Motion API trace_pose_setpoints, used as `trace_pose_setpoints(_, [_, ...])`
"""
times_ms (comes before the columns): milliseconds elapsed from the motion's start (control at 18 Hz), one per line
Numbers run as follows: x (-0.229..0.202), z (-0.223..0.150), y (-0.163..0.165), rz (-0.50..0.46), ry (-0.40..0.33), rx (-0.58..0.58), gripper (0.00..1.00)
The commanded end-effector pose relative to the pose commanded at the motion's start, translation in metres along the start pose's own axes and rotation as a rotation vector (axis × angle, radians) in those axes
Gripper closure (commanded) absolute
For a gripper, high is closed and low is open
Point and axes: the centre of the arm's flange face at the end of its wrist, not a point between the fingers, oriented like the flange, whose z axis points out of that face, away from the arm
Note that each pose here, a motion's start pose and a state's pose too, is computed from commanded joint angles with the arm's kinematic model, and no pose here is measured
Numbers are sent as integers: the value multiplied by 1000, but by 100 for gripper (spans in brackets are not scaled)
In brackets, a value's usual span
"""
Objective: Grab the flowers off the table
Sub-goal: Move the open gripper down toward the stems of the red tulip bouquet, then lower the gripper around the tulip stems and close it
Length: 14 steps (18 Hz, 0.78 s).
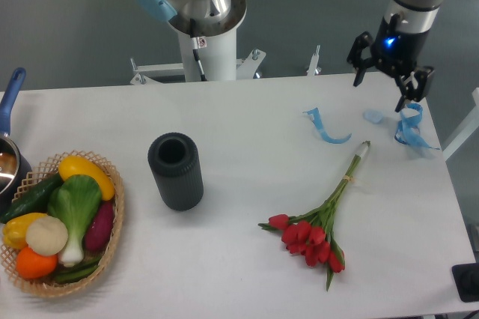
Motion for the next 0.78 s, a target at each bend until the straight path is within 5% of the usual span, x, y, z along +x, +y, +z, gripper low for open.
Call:
trace_pose_setpoints(167, [-6, 25, -24, -23, -32, 9, 0])
trace_pose_setpoints(278, [-7, 58, -34, -16, 18, 4, 0])
trace_pose_setpoints(778, [-30, 125, -26, -59, 30, 4, 0])
